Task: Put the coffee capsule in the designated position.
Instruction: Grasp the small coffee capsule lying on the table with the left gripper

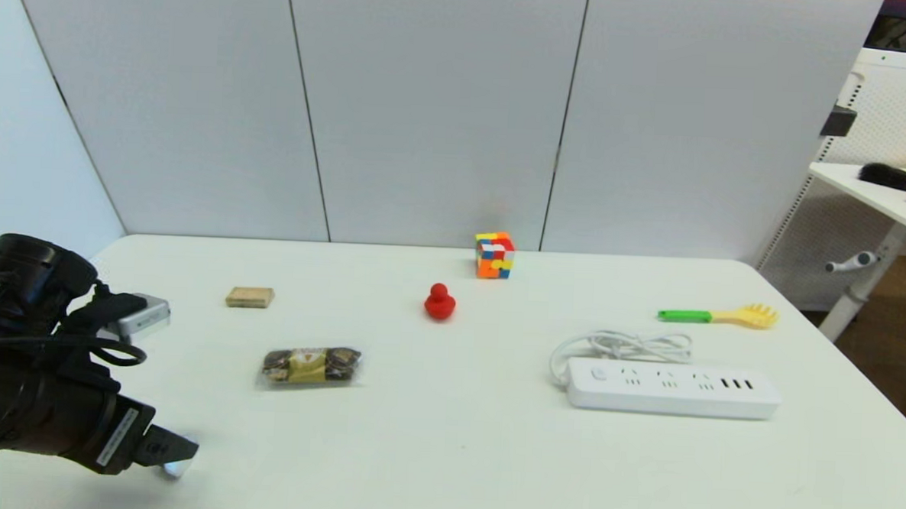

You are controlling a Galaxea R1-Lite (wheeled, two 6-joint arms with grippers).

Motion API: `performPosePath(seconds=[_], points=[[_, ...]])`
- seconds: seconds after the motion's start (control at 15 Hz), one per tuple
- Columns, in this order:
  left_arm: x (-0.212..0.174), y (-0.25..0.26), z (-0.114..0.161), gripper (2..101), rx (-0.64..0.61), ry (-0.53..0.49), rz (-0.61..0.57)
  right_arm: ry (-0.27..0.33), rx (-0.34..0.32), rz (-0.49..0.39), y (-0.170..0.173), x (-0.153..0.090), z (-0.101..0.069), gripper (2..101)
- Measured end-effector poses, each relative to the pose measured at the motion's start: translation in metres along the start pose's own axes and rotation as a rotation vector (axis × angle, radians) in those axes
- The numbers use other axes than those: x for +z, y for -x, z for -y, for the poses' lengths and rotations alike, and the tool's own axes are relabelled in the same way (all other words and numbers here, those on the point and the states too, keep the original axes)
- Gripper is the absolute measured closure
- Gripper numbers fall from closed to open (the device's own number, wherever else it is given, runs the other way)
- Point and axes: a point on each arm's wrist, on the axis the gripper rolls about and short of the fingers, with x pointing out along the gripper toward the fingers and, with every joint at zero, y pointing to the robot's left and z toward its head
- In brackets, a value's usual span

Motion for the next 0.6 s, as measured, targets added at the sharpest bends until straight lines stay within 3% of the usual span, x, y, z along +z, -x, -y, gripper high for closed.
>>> performPosePath(seconds=[0.6], points=[[0.005,-0.015,0.019,5.3,0.023,0.065,-0.064,0.000,0.000,0.000,0.000,0.000,0.000,4.3]])
